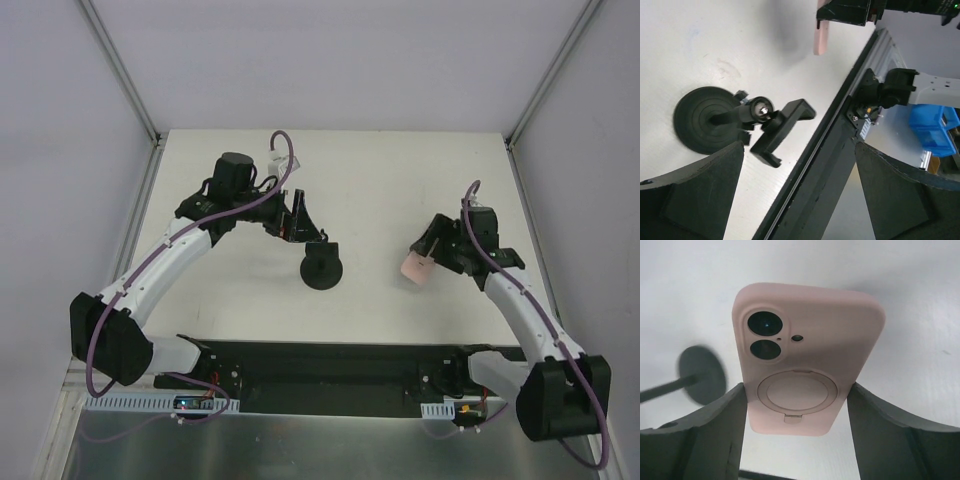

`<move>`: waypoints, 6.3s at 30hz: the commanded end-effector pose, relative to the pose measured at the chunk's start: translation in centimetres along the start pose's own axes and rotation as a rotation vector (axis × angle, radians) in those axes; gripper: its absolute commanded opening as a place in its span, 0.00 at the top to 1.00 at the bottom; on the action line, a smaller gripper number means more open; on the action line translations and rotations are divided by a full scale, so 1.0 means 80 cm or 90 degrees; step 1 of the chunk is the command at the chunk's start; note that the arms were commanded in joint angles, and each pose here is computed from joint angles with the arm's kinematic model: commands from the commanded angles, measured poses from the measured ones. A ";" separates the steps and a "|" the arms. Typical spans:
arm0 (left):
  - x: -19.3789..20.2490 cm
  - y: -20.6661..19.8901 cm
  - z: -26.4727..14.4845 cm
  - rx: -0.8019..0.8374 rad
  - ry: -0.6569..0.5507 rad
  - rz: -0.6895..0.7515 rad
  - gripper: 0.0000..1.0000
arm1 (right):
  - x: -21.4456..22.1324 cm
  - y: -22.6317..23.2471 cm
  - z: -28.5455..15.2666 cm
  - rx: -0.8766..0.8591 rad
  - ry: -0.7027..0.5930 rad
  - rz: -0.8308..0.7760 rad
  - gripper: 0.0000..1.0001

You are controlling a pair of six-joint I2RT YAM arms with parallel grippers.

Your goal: Place the phone on the phone stand

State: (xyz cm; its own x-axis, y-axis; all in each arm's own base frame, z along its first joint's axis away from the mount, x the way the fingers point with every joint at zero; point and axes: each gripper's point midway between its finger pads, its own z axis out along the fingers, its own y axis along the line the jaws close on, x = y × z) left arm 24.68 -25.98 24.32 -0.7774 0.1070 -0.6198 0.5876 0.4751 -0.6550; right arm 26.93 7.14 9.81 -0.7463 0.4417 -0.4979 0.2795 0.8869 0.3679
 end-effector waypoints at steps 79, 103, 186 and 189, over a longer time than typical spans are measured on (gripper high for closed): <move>0.011 -0.199 -0.061 0.276 0.004 0.293 1.00 | 0.170 0.315 -0.305 -0.804 -0.037 -0.521 0.58; 0.014 -0.211 -0.045 0.415 0.046 0.167 0.68 | 0.143 0.310 -0.280 -0.781 -0.178 -0.414 0.99; -0.064 -0.083 -0.090 -0.124 -0.307 0.277 1.00 | 0.093 0.287 -0.081 -0.175 -0.098 -0.559 0.83; -0.057 -0.094 -0.086 -0.088 -0.292 0.292 1.00 | 0.090 0.283 -0.080 -0.172 -0.098 -0.565 0.99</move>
State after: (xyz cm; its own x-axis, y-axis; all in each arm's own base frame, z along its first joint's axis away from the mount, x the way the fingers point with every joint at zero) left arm 22.94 -22.81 31.74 -0.3557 0.0093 -0.9345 0.6982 0.6673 -0.2591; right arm 23.95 29.31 18.79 -0.5510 -0.3553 -0.7551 -0.4914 0.8694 -0.0505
